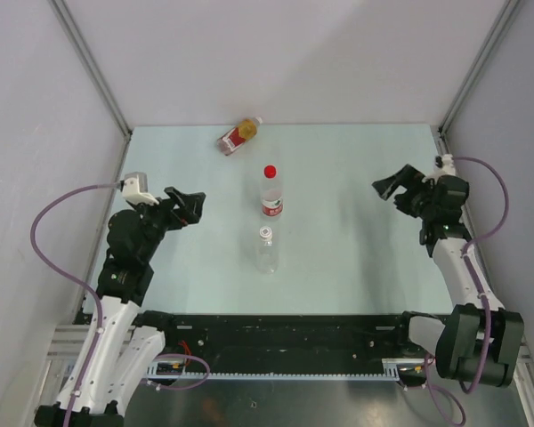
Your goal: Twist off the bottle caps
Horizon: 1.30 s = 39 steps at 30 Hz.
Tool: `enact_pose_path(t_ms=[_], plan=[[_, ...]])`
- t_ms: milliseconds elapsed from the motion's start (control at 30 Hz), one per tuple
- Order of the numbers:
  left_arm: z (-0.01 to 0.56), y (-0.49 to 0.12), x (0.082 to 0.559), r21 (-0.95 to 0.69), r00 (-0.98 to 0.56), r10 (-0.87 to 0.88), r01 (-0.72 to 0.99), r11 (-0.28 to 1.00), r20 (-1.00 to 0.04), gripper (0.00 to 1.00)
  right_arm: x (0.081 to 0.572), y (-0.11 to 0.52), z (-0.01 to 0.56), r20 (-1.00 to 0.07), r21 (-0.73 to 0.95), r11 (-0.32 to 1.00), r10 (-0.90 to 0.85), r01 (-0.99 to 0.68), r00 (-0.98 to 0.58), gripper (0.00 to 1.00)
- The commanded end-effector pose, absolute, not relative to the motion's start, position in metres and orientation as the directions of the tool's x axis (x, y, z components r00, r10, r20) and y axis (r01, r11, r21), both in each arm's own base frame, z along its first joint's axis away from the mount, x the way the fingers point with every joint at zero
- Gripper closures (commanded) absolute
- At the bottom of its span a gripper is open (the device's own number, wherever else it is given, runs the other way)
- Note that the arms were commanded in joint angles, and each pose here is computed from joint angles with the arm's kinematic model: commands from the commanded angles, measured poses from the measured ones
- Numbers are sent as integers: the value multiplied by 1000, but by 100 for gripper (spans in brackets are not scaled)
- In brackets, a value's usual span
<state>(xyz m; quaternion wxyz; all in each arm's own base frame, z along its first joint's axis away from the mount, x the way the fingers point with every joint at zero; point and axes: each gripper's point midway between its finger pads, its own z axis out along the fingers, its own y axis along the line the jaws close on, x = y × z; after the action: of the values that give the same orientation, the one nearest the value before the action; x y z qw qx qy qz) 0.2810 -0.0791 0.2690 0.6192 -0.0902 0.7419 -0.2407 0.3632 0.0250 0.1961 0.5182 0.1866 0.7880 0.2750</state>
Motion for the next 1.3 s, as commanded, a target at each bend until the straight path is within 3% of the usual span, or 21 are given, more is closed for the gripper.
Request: enact_pose_path(t_ms=[0, 433, 667, 1267], plan=[[266, -88, 270, -494, -246, -444, 205, 845, -862, 1, 360, 72, 222, -771, 555, 822, 448, -132, -453, 1], [269, -101, 256, -438, -250, -371, 321, 840, -895, 0, 297, 245, 286, -921, 346, 787, 179, -511, -347, 1], [263, -113, 254, -442, -300, -345, 372, 816, -889, 1, 276, 300, 288, -957, 224, 786, 67, -576, -281, 1], [243, -121, 251, -453, -373, -312, 392, 801, -874, 1, 230, 368, 246, -946, 183, 696, -68, -695, -318, 30]])
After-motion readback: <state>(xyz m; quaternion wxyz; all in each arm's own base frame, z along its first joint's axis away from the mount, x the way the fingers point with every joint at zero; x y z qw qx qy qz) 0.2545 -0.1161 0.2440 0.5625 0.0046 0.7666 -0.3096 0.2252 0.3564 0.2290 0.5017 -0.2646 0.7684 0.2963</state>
